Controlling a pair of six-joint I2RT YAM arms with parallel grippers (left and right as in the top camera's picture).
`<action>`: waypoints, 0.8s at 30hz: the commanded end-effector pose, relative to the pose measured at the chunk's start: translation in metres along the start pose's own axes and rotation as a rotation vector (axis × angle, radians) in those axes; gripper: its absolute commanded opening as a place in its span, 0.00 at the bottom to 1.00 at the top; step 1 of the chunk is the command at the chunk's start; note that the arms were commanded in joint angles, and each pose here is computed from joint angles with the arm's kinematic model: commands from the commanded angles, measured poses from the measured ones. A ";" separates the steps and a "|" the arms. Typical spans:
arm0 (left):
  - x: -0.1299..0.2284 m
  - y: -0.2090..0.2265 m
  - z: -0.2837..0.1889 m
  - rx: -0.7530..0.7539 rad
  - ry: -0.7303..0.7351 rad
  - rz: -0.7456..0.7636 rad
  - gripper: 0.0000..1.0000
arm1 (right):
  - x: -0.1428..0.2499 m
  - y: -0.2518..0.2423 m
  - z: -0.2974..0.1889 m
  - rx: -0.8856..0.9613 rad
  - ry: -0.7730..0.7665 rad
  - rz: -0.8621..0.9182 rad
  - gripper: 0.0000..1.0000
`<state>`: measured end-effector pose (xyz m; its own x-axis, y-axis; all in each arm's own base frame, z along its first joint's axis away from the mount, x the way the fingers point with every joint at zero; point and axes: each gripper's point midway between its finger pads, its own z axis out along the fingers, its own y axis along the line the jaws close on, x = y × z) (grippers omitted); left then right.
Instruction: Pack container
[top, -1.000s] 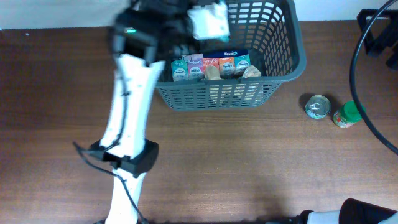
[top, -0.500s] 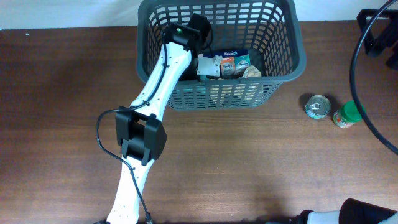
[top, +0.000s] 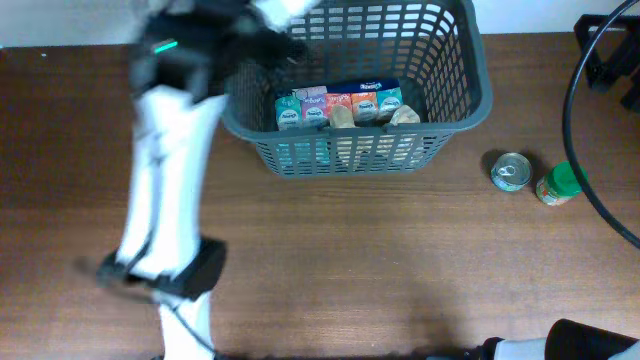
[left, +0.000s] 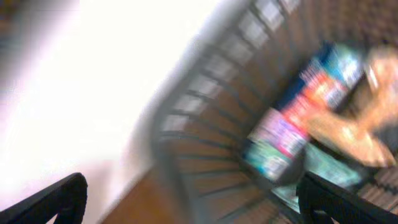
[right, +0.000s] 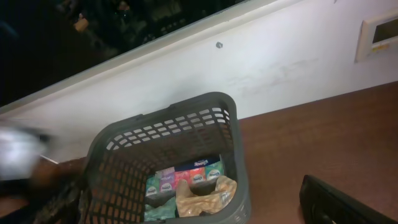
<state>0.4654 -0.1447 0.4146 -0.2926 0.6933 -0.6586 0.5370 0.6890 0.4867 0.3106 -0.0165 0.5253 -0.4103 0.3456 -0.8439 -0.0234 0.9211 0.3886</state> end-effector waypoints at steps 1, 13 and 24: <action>-0.001 0.051 -0.081 -0.126 -0.123 -0.156 0.99 | 0.001 0.002 0.001 -0.011 0.004 0.001 0.99; 0.215 0.123 -0.087 -0.194 0.347 -0.850 0.99 | -0.005 -0.021 0.000 0.123 -0.029 0.000 0.99; 0.278 0.112 -0.043 -0.104 0.538 -0.942 0.99 | 0.027 -0.122 0.036 0.566 0.155 0.060 1.00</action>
<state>0.4081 0.1346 0.3211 -0.8641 -0.1161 -0.4897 -0.1379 0.9904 0.0086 0.3282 -0.0774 0.4696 -0.4918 0.3946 -0.7762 0.3133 0.9119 0.2650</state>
